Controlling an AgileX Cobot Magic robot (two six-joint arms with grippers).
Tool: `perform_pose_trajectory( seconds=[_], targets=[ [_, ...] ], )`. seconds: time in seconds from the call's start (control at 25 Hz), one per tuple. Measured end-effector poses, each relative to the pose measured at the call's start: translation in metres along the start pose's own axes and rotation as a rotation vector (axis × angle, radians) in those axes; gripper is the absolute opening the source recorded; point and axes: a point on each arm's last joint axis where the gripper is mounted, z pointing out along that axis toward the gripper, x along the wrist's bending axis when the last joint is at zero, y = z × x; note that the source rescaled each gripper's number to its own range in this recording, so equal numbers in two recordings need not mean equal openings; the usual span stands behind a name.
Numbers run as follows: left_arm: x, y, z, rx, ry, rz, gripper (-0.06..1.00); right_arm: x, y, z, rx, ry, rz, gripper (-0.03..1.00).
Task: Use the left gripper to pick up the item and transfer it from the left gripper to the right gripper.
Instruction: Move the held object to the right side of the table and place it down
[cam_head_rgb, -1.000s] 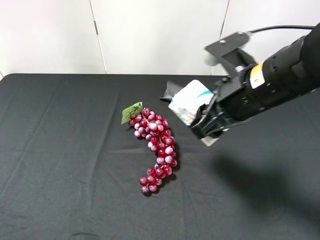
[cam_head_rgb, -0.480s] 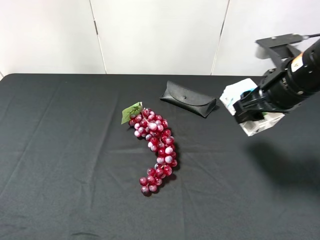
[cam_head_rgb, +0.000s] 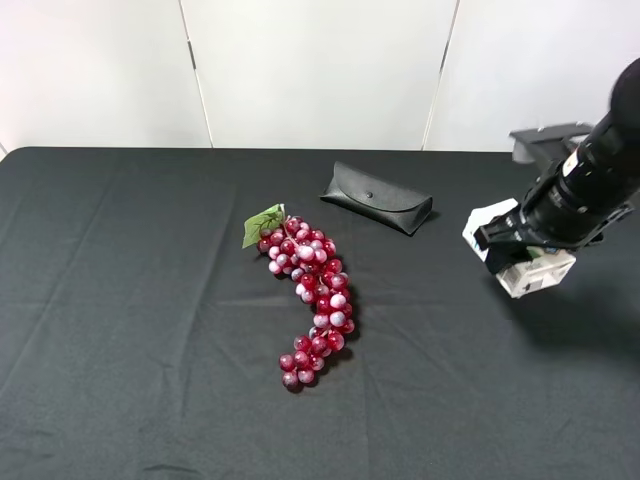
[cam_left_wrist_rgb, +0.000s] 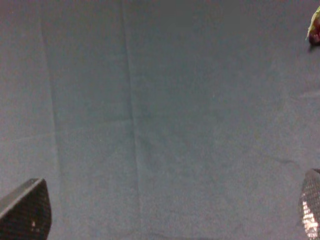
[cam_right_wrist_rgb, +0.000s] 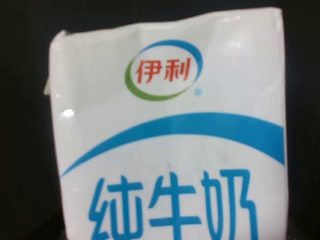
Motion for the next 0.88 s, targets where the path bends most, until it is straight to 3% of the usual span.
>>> perform_pose_trajectory(
  seconds=[0.28,0.88],
  targets=[
    [0.000,0.000,0.000,0.000,0.000,0.000,1.00,0.000,0.003,0.033,0.049,0.002,-0.005,0.00],
    [0.000,0.000,0.000,-0.001,0.000,0.000,1.00,0.001,0.005,0.050,0.050,0.010,0.006,0.00]
  ],
)
